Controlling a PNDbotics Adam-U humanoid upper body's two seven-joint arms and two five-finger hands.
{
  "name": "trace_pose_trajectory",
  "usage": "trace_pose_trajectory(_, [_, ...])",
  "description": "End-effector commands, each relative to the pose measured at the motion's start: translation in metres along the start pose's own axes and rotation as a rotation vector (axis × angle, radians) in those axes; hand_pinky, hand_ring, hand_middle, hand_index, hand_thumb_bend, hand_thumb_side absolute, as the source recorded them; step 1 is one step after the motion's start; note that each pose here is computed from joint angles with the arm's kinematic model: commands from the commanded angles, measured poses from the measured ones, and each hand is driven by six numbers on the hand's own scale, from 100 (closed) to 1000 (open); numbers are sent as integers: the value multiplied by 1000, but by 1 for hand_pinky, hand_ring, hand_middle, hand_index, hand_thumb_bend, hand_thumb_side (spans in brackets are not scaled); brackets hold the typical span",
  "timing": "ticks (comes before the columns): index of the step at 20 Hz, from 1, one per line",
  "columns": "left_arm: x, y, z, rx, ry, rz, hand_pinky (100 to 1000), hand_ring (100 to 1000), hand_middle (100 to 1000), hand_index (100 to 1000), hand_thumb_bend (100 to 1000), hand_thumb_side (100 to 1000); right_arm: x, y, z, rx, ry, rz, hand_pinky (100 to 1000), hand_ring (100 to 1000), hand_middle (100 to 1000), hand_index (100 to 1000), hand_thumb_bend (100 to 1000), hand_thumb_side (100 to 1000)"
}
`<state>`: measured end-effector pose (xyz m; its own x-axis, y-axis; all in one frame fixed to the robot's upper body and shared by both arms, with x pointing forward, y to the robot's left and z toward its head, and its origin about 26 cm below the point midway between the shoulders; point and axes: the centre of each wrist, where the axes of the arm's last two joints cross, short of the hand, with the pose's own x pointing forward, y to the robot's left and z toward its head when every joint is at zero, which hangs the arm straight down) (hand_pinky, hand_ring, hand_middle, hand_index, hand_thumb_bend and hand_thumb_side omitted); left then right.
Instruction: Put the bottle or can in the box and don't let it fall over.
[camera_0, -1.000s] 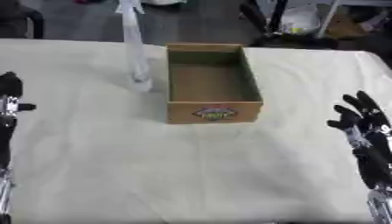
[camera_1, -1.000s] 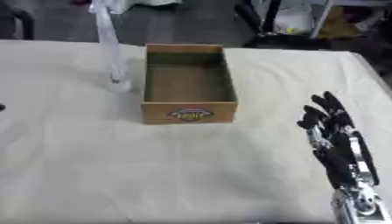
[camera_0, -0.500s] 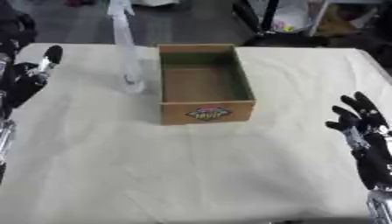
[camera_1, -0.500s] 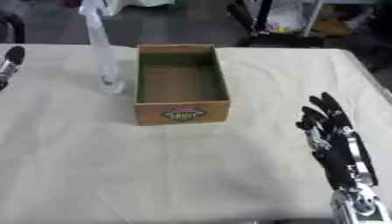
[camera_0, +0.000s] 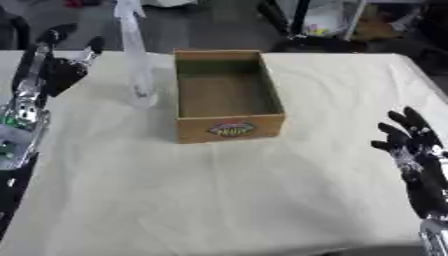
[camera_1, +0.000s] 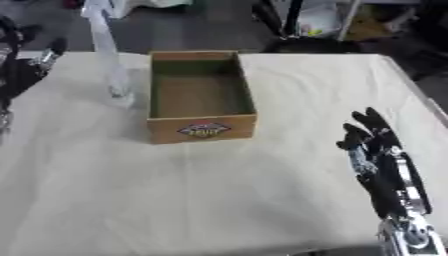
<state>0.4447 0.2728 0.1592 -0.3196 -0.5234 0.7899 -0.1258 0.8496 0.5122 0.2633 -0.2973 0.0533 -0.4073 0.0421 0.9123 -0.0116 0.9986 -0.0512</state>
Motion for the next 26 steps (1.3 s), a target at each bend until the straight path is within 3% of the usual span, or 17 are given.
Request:
trace_pose_trajectory(1, [7,1,-13,37,-15,-6,605,991,888,883,493,617,6,-2,-5,20,-24,4,745,892,913,1000,209,426])
trace_pose_trajectory(9, [11,3,-32,60,-6,-18,605,990,887,881,492,616,7,1,-8,48,-35,-6,745,892,913,1000,212,424])
trace_pose_trajectory(18, [21,36,-48,123,-26,-97,606,983,883,883,489,618,9,3,-12,69,-47,-11,745,892,913,1000,211,423])
trace_pose_trajectory(26, [26,51,-54,163,-36,-108,602,977,876,882,486,620,11,5,-15,82,-54,-18,745,892,913,1000,209,423])
